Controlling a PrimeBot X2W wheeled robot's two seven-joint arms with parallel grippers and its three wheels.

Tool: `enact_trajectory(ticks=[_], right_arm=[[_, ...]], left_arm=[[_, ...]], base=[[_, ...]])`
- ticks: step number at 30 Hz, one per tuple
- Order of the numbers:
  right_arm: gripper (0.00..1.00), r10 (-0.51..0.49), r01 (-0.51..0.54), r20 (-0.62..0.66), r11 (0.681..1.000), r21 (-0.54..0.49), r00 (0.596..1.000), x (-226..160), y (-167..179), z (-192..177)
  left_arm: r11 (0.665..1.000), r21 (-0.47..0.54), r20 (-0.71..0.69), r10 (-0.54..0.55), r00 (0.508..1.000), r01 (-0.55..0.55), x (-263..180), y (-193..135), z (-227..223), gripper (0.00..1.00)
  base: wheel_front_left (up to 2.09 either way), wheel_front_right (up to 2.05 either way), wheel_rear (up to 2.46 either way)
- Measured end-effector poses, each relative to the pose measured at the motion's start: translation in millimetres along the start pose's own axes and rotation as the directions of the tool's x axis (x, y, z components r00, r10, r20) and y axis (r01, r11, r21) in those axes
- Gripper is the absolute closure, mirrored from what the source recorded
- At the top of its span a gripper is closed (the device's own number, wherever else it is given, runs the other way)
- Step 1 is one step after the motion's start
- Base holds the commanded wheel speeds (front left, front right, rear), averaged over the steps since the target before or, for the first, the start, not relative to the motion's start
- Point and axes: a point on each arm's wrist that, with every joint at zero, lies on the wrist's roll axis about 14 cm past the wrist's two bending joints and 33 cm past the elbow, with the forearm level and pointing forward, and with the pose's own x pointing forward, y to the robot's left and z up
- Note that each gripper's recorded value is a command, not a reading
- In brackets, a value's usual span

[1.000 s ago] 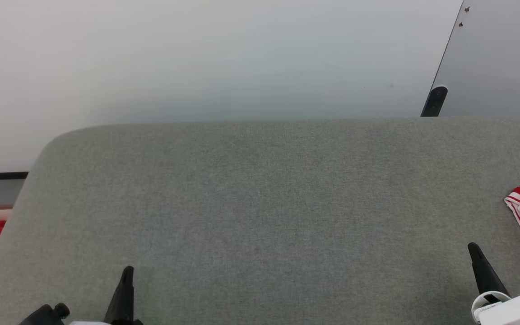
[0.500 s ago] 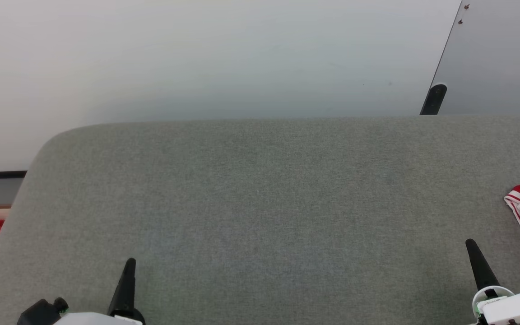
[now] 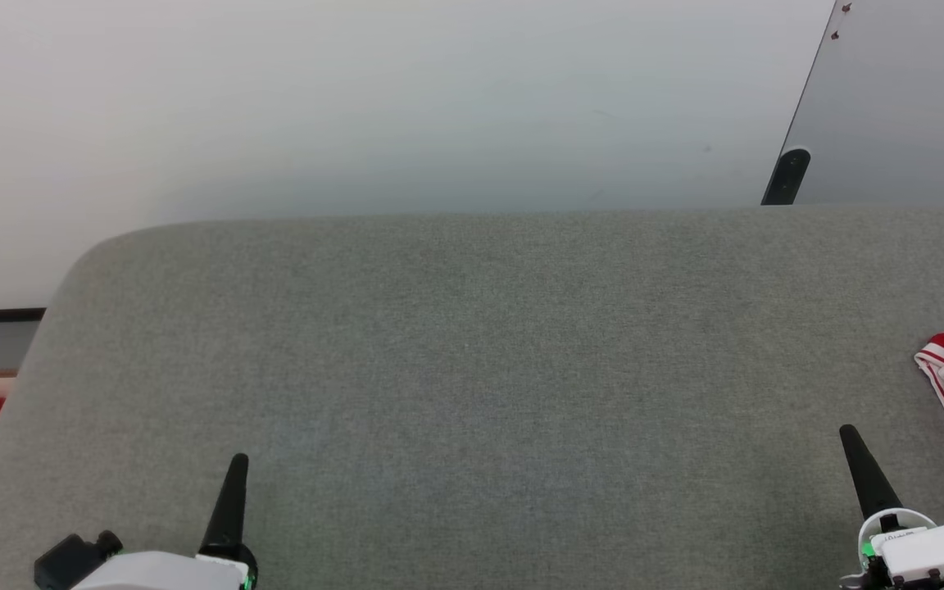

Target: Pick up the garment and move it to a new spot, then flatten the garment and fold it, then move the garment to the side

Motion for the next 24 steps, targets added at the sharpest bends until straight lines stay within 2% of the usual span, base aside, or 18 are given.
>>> enact_trajectory(ticks=[24], right_arm=[[1.00, 0.013, -0.017, 0.020, 0.981, 0.193, 1.000, 7, 4, 0]], left_arm=[[0.981, -0.195, -0.009, -0.024, 1.000, 0.022, 12, -8, -2, 1.00]], base=[[0.00, 0.00, 0.00]])
